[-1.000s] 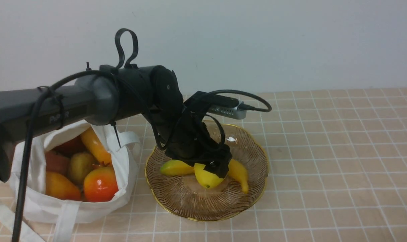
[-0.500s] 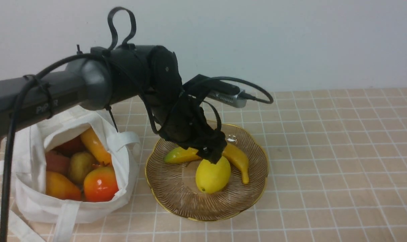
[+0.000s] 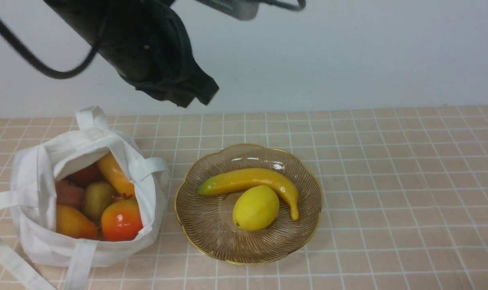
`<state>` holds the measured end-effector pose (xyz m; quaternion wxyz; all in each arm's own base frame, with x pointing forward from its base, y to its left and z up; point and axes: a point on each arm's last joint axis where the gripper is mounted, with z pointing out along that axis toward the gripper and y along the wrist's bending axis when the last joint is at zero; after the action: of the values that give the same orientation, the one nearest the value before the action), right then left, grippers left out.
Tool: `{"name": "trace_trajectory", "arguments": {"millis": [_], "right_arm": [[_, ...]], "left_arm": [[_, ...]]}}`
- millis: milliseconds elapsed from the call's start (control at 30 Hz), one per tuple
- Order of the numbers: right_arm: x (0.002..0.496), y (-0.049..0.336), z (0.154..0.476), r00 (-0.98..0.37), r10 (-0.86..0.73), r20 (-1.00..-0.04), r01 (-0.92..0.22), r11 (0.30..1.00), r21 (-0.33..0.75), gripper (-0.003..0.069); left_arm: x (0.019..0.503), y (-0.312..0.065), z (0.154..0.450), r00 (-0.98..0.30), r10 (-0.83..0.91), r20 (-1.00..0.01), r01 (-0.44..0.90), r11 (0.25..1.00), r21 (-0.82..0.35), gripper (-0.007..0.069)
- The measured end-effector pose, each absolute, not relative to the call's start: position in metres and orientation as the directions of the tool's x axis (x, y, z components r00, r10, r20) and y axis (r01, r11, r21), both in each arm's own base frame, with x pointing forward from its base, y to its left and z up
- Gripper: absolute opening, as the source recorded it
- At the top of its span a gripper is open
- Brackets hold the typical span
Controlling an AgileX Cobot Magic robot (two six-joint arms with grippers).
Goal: Take the fruit out of the bag on the brown coffee tablecloth and place them on the plate.
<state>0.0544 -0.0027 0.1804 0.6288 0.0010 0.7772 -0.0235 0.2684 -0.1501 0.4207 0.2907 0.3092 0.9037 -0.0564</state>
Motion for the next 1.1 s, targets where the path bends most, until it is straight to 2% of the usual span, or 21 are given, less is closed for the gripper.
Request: {"name": "trace_trajectory", "arguments": {"millis": [100, 233, 300, 467, 667, 767, 900, 1100], "right_arm": [[0.054, -0.003, 0.18, -0.209, -0.028, -0.977, 0.031, 0.999, -0.035, -0.0018], [0.054, -0.003, 0.18, -0.209, -0.028, -0.977, 0.031, 0.999, -0.035, -0.0018], [0.054, -0.003, 0.18, -0.209, -0.028, -0.977, 0.031, 0.999, -0.035, -0.0018], [0.054, -0.003, 0.18, -0.209, -0.028, -0.977, 0.031, 0.999, -0.035, -0.0018], [0.054, -0.003, 0.18, -0.209, -0.028, -0.977, 0.031, 0.999, -0.035, -0.0018], [0.054, -0.003, 0.18, -0.209, -0.028, -0.977, 0.031, 0.999, -0.035, -0.0018], [0.054, -0.003, 0.18, -0.209, -0.028, -0.977, 0.031, 0.999, -0.035, -0.0018], [0.054, -0.003, 0.18, -0.209, -0.028, -0.977, 0.031, 0.999, -0.035, -0.0018]], "left_arm": [[0.237, -0.135, 0.435, -0.619, 0.507, -0.601, 0.594, 0.802, 0.064, -0.0008], [0.192, -0.115, 0.427, -0.606, 0.476, -0.637, 0.609, 0.793, 0.013, -0.0008], [0.168, -0.106, 0.414, -0.57, 0.431, -0.7, 0.614, 0.79, -0.014, -0.0008], [0.123, -0.081, 0.357, -0.456, 0.284, -0.844, 0.586, 0.809, -0.044, -0.0008], [0.097, -0.061, 0.298, -0.292, 0.149, -0.945, 0.537, 0.843, -0.032, -0.0008], [0.089, -0.056, 0.276, -0.279, 0.136, -0.951, 0.528, 0.849, -0.033, -0.0008], [0.085, -0.053, 0.249, -0.326, 0.161, -0.932, 0.525, 0.85, -0.037, -0.0008], [0.082, -0.052, 0.228, -0.39, 0.198, -0.899, 0.526, 0.849, -0.041, -0.0008]]}}
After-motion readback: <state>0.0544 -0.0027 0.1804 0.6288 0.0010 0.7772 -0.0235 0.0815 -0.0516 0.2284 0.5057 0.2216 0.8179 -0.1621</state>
